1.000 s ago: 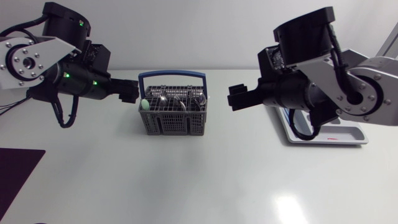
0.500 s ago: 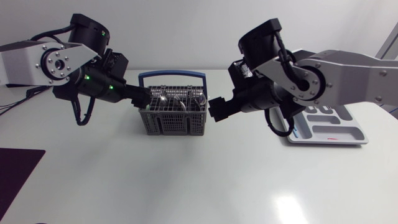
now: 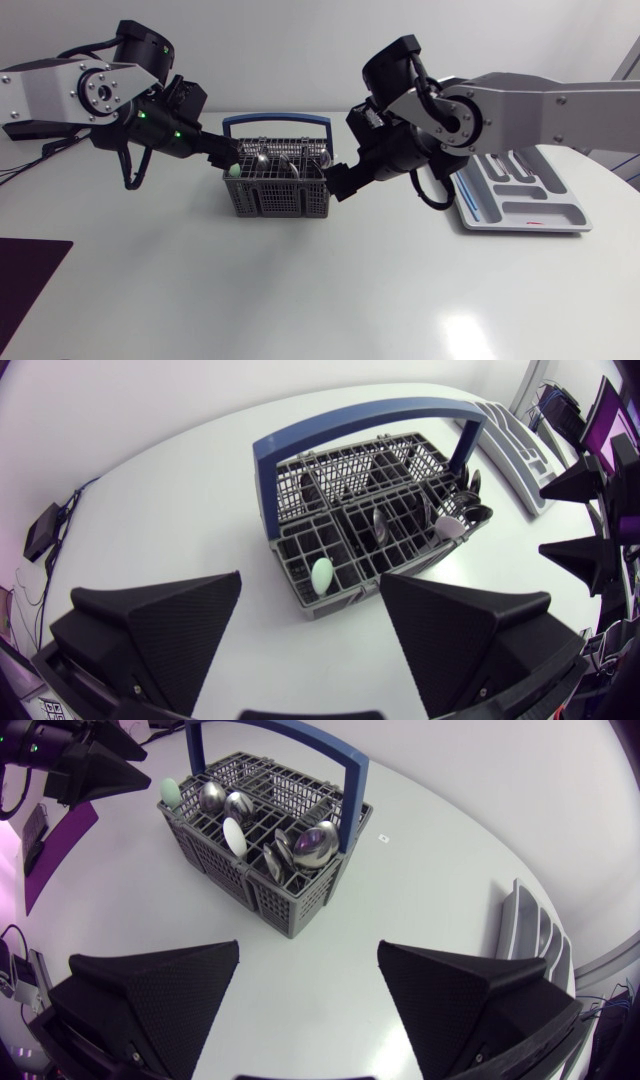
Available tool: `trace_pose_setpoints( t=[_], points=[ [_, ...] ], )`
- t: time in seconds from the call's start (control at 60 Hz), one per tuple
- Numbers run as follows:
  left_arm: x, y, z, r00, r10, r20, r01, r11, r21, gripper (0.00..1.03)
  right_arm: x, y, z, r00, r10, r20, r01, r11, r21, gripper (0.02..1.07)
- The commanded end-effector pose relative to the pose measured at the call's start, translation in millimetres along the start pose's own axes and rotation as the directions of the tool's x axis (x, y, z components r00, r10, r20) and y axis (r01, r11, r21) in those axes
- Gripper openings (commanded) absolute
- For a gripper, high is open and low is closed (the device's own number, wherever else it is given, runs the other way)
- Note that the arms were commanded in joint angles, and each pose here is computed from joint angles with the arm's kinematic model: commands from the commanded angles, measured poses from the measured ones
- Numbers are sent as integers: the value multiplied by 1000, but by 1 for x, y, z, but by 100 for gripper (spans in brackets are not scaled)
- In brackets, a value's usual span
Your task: Unload the cutlery basket into the drawer organizer.
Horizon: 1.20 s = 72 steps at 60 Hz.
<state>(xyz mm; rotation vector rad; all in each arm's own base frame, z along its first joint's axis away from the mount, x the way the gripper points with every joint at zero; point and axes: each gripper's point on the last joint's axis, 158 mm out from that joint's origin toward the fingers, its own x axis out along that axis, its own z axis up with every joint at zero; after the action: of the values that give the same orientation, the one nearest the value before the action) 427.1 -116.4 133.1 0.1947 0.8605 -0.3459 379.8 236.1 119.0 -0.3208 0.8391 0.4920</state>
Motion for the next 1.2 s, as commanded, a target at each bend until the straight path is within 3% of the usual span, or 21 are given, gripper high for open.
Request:
trace_pose_setpoints(
  t=[0.0, 0.383, 0.6, 0.817, 1.183],
  points=[
    [4, 6, 3, 1000, 0, -7, 0, 1000, 16, 97, 4, 6, 2, 1000, 13, -19, -13, 1000, -25, 102],
    [13, 18, -11, 998, -63, -28, 64, 997, 33, 96, 8, 10, -2, 997, 43, -59, -45, 998, -33, 102],
    [21, 18, -18, 996, -78, -47, 83, 989, 122, 96, 12, 10, -9, 996, 45, -76, -48, 998, -34, 102],
    [20, 22, -9, 997, -74, -37, 79, 986, 149, 95, 12, 10, -13, 996, 46, -82, -49, 998, -36, 102],
    [20, 20, -14, 979, -108, -172, 147, 962, 232, 91, 10, 11, -17, 995, 47, -88, -51, 998, -37, 102]
  ],
)
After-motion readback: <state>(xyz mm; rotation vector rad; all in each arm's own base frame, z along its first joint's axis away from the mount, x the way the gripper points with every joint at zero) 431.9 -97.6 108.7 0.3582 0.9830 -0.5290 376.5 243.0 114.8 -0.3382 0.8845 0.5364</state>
